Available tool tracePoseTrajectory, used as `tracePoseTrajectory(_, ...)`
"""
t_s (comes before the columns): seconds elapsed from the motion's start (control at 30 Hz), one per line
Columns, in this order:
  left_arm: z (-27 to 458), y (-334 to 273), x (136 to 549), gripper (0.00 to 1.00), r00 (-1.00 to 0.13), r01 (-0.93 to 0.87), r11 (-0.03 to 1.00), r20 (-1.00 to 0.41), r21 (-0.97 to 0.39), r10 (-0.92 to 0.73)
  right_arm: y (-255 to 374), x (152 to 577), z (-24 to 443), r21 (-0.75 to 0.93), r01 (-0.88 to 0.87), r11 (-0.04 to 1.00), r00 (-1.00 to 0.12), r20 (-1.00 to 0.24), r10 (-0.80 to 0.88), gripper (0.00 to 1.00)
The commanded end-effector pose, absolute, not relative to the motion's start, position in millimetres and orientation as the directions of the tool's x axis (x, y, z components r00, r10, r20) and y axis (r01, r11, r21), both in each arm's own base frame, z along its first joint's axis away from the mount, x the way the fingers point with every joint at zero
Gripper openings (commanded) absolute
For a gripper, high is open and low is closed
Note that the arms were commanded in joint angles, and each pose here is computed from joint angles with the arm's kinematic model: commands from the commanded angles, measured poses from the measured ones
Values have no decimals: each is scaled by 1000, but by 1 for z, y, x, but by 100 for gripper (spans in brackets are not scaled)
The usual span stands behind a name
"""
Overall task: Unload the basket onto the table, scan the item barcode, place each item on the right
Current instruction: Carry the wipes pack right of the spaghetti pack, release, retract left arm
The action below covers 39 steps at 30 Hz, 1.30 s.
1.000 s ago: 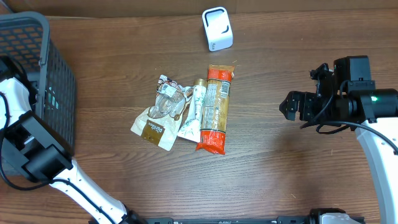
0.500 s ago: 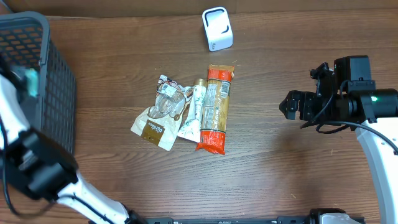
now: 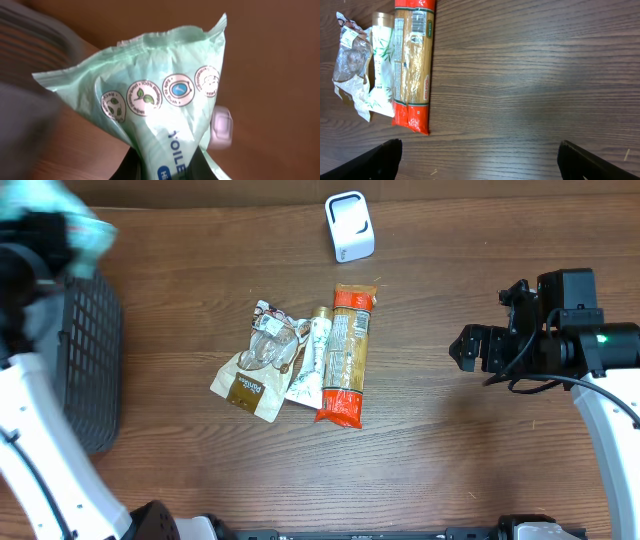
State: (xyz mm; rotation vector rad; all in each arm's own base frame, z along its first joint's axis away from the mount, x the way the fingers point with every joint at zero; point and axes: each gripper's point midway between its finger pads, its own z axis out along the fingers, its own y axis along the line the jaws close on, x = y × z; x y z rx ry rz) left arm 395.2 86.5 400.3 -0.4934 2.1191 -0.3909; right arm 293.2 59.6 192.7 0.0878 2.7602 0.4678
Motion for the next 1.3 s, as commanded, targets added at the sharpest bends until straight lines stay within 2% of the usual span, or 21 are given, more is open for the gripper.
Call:
tracePoseTrajectory(0.0, 350, 7, 409, 4, -723, 4, 901, -624, -434, -297, 63, 294, 194, 339, -4, 941, -940, -323, 113, 100)
tracePoseTrajectory(0.1, 306, -57, 409, 4, -838, 78, 899, -517, -431, -175, 63, 294, 194, 339, -4, 941, -939, -324, 112, 100)
tracePoseTrajectory(0.33, 179, -183, 387, 4, -974, 121, 916, -224, -383, 36, 63, 293, 193, 338, -3, 941, -941, -320, 112, 100)
tracePoseTrajectory(0.57, 88, -270, 359, 4, -987, 160, 919, -51, -360, 151, 62, 292, 193, 337, -5, 942, -942, -319, 109, 100)
tracePoseTrajectory(0.77, 64, -304, 345, 6, -983, 181, 924, -36, -336, 179, 62, 292, 193, 334, -3, 943, -942, -319, 109, 100)
tracePoseTrajectory(0.8, 63, -306, 342, 13, -982, 187, 923, -35, -336, 187, 62, 292, 193, 334, -4, 942, -942, -319, 109, 100)
tracePoseTrajectory(0.9, 64, -306, 339, 54, -981, 188, 924, -25, -334, 190, 62, 292, 193, 334, -4, 942, -942, -319, 109, 100)
tracePoseTrajectory(0.97, 65, -303, 338, 69, -983, 178, 924, -14, -338, 184, 62, 292, 193, 334, -3, 942, -942, -318, 110, 100)
tracePoseTrajectory(1.07, 72, -293, 345, 76, -987, 157, 928, -16, -339, 161, 62, 292, 193, 335, -3, 942, -942, -318, 110, 100)
tracePoseTrajectory(1.2, 109, -274, 364, 76, -986, 163, 920, -90, -356, 139, 67, 291, 194, 364, -10, 931, -943, -312, 111, 100)
tracePoseTrajectory(1.27, 142, -257, 379, 76, -982, 154, 919, -163, -363, 100, 74, 291, 196, 400, -24, 916, -945, -307, 109, 100)
